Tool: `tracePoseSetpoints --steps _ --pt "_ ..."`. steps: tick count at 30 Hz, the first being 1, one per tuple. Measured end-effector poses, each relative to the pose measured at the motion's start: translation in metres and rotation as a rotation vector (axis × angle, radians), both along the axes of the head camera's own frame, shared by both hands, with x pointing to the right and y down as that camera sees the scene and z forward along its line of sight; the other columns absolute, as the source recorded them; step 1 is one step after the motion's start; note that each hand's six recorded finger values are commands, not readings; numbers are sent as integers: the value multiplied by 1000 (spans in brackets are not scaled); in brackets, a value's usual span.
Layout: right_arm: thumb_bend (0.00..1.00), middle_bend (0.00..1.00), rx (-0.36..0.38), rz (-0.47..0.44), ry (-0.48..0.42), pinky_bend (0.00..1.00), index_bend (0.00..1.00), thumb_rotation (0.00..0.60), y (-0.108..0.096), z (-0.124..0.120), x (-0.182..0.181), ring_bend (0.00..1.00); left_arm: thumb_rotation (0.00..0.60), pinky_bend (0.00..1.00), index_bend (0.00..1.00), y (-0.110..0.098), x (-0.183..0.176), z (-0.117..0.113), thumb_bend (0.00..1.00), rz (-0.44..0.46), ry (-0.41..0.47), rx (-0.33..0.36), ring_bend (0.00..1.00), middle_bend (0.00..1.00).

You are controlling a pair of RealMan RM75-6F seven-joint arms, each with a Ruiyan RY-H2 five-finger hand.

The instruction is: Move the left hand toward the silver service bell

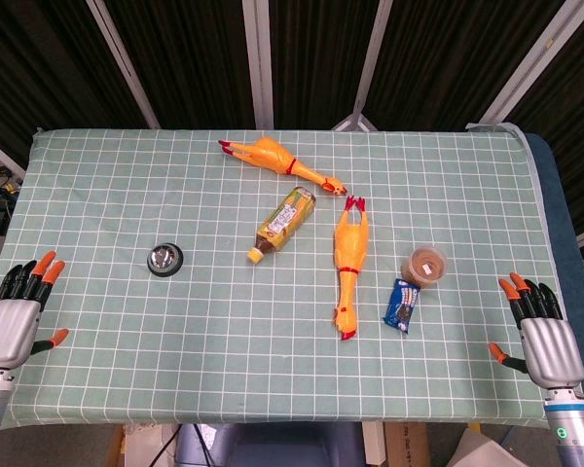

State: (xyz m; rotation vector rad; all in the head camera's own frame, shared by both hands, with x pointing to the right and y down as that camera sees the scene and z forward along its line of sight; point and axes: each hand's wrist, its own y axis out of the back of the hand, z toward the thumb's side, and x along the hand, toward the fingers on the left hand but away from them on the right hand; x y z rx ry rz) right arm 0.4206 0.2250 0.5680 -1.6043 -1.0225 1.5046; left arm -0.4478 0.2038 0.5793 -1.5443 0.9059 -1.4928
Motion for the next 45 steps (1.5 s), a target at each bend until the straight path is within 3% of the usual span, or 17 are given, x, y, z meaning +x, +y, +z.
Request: tracePoseSetpoints --steps 25,28,33,36,45 --pt "251 0 -3 0 4 0 0 600 1 0 1 0 600 0 0 1 0 4 102 8 -15 -19 0 0" --pt "251 0 -1 2 3 0 0 600 1 -1 1 0 600 0 0 -1 1 7 163 15 -24 -27 0 0" --pt "252 0 -4 -5 0 0 0 600 2 0 -1 0 600 0 0 -11 6 16 402 34 -40 -53 0 0" --pt "252 0 -6 -5 -1 0 0 600 2 1 -1 0 600 0 0 -21 16 24 496 74 -53 -78 0 0" --pt "252 0 -11 2 -3 0 0 600 2 1 0 0 600 0 0 -57 67 62 576 212 -59 -153 0 0"
